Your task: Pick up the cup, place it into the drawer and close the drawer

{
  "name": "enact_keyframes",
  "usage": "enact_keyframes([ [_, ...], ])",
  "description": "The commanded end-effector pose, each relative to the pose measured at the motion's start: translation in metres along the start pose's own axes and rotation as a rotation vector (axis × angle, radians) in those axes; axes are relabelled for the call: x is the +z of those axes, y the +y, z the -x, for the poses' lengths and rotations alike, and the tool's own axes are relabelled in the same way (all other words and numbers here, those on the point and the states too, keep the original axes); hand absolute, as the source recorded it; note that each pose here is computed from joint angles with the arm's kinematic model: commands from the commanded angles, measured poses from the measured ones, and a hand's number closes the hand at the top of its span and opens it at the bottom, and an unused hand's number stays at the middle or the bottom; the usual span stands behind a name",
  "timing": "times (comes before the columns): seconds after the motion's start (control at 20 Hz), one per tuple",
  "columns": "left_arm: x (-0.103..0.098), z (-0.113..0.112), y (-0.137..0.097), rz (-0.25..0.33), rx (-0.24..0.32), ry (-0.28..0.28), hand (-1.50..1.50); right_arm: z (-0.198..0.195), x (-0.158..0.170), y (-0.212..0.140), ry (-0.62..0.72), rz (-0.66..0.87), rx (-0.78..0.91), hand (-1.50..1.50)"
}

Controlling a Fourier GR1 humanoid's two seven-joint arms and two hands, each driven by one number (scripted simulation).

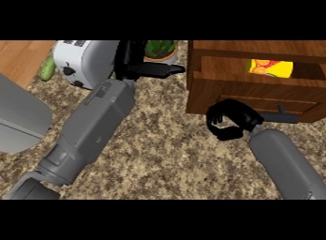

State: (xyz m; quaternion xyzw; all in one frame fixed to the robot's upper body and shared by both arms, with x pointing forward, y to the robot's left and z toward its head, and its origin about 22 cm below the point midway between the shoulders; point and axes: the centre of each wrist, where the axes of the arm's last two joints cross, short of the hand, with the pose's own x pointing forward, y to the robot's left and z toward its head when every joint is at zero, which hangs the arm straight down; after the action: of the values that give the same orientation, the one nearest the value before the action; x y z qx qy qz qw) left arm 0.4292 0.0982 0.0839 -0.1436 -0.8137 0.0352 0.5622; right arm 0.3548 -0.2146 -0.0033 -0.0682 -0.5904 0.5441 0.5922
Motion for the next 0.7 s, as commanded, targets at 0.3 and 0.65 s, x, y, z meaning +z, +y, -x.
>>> enact_keyframes([
  [0.3,0.017,-0.002,0.045,0.021,0.025,-0.002,-1.50,0.027,-0.006,-0.088,-0.018,0.277,-0.083,1.50],
  [0.65,0.027,-0.003,0.064,0.044,0.028,0.032,-1.50,0.021,0.002,-0.135,0.021,0.404,-0.134,1.50],
])
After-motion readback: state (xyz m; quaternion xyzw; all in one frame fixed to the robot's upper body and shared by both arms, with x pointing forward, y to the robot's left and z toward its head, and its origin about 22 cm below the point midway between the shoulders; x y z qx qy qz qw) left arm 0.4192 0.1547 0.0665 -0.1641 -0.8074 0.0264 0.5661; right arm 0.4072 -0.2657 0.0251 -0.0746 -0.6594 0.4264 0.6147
